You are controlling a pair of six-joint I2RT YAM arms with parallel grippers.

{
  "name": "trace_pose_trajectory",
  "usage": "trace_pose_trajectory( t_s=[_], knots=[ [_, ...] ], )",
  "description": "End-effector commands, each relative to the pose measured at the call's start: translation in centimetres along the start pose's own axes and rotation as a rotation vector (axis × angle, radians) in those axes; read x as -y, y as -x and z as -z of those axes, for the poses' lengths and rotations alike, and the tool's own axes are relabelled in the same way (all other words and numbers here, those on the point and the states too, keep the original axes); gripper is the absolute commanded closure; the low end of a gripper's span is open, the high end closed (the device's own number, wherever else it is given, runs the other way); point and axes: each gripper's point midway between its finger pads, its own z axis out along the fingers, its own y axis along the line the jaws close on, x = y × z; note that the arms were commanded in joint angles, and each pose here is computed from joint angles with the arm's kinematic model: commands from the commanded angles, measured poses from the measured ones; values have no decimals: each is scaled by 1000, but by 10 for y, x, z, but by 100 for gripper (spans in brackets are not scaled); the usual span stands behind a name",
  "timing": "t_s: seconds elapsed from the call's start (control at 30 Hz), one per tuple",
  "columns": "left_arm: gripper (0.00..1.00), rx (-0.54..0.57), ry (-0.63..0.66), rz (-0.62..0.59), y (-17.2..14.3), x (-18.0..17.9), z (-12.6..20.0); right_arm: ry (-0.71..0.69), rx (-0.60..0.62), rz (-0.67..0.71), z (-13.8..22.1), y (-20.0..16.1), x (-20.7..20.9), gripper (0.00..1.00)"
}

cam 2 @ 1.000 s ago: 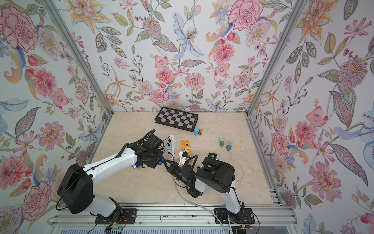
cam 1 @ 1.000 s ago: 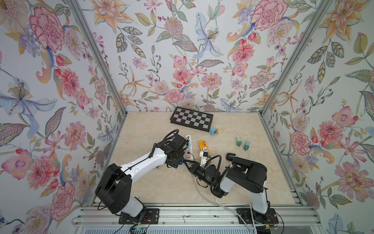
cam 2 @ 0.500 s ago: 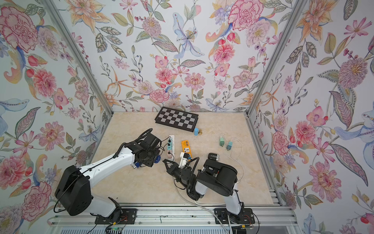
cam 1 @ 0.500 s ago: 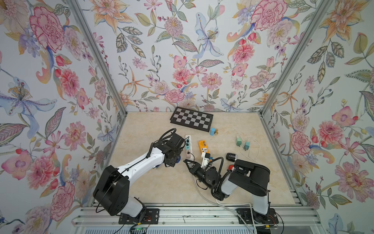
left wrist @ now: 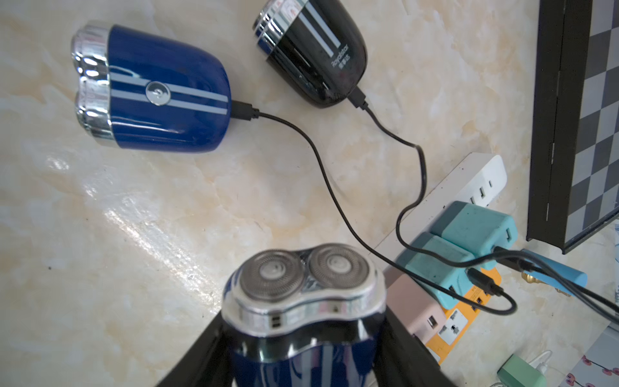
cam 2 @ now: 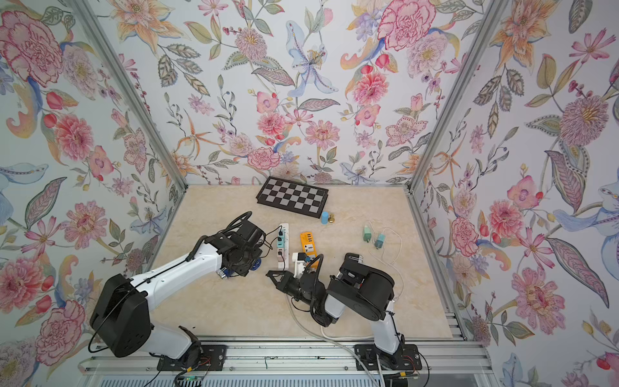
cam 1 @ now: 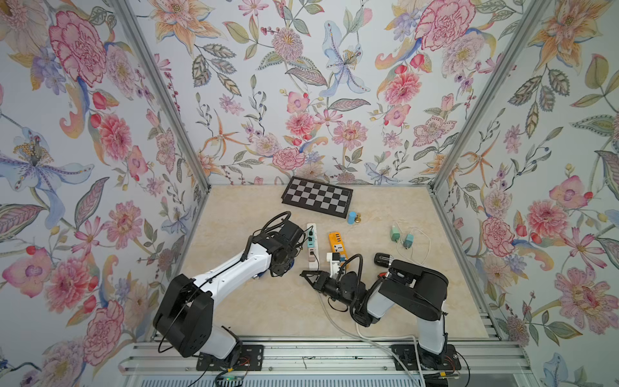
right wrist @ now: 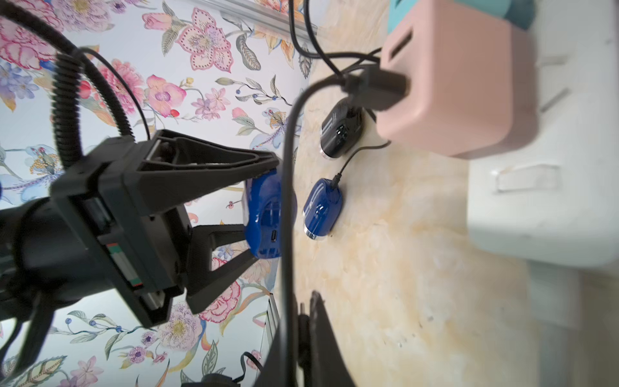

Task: Unplug the electric shaver
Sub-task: Place the charging cable at the center of the board, then place the electric shaver at the center of the board.

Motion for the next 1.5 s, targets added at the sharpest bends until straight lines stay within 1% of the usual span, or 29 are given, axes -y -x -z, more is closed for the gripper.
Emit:
trace_pose_trajectory(
  t_s=[0.0, 0.03, 0.17, 0.2, 0.27, 0.3, 0.37, 0.5, 0.63, 0.83, 0.9, 0.97, 1.07, 1.17, 1.2, 1.27, 1.37, 1.47],
  knots=[
    [81, 55, 2, -52, 14, -4, 11, -57, -163, 24, -6, -26, 15, 100],
    [81, 50, 4, -55, 13, -6, 11, -80, -194, 32, -7, -31, 20, 99],
    [81, 39, -13, -65, 11, -10, 9, -112, -251, 96, -9, -36, 25, 88],
    [81, 38, -18, -75, 10, -10, 9, -134, -282, 111, -10, -40, 29, 85],
    [81, 38, -18, -95, 11, -9, 10, -141, -304, 141, -12, -42, 27, 81],
    [81, 38, -21, -112, 11, -8, 11, -145, -309, 151, -12, -44, 27, 77],
    [80, 42, -21, -145, 12, -5, 13, -159, -317, 180, -11, -43, 26, 66],
    [80, 47, 4, -216, 14, -5, 16, -166, -324, 305, -4, -40, 13, 51],
    [79, 36, -8, -264, 12, -5, 16, -236, -402, 446, 3, -44, 3, 48],
    [80, 28, -33, -357, 10, 4, 20, -320, -476, 553, 30, -43, -5, 38],
    [80, 25, -42, -392, 9, 8, 21, -352, -488, 593, 40, -42, -5, 38],
    [80, 22, -49, -429, 8, 12, 24, -383, -459, 617, 51, -35, -7, 37],
    [80, 21, -65, -495, 4, 21, 28, -410, -353, 630, 74, -11, -14, 37],
    [82, 8, -90, -572, -6, 33, 32, -428, -230, 629, 103, 23, -23, 36],
    [82, -1, -97, -600, -12, 38, 33, -450, -180, 623, 115, 38, -24, 33],
    [83, -14, -118, -672, -26, 51, 36, -477, -107, 618, 140, 62, -25, 33],
    [83, -27, -114, -825, -55, 70, 34, -536, 21, 597, 182, 102, -23, 29],
    [84, -34, -96, -998, -87, 90, 31, -565, 173, 577, 222, 141, -28, 26]
  ],
)
